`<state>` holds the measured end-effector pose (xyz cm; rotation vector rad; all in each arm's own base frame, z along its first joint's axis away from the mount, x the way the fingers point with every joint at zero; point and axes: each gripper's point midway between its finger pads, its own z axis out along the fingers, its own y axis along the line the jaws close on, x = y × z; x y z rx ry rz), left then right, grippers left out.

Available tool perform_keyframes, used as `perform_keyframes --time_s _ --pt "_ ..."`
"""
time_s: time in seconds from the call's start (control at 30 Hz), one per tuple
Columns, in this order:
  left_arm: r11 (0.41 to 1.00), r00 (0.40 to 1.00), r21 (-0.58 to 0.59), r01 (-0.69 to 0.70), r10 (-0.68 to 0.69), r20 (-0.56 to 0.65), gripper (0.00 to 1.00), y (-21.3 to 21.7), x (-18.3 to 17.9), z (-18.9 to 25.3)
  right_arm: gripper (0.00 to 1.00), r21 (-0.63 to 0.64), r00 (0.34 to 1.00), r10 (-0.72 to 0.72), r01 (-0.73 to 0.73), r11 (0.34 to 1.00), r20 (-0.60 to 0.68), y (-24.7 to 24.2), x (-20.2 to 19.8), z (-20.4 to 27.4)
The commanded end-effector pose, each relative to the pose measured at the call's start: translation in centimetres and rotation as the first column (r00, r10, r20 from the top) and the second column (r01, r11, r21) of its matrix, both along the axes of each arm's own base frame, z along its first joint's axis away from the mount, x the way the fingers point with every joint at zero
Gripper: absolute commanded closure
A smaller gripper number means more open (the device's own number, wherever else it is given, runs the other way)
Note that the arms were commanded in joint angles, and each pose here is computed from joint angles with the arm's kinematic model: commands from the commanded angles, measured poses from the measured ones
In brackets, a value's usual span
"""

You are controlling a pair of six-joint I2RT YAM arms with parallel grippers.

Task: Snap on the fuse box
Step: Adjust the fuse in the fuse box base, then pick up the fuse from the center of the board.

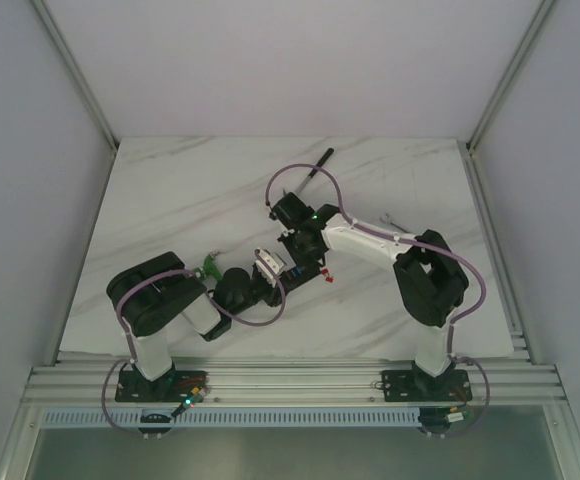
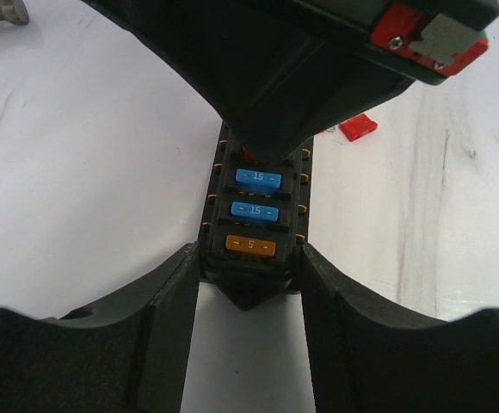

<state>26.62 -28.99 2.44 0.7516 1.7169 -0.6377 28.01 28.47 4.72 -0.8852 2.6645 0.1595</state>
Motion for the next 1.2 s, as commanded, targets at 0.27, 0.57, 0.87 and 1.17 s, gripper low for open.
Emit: perform_keyframes --time_s 0.27,0.57,0.87,1.17 --pt "0.99 0.997 0.116 -0.078 0.08 -0.014 0.39 3.2 -0.3 -0.9 0.72 0.146 0.989 -0.069 0.05 0.988 0.132 -0.7 -0.5 6.0" --pt "0.991 0.993 0.058 -0.12 0.119 0.023 0.19 3.3 0.0 2.7 0.51 0.109 0.983 -0.128 0.113 0.988 0.133 -4.8 -0.7 3.2" --pt "0.944 0.946 -0.06 -0.324 0.325 0.011 0.08 6.6 0.6 7.8 0.45 0.062 0.991 -0.091 0.086 0.994 0.099 -5.5 0.8 -0.1" --pt "0.863 0.876 -0.154 -0.481 0.479 -0.057 0.0 9.8 0.7 10.7 0.5 0.039 0.997 -0.067 0.065 0.997 0.048 -4.9 1.2 -2.4"
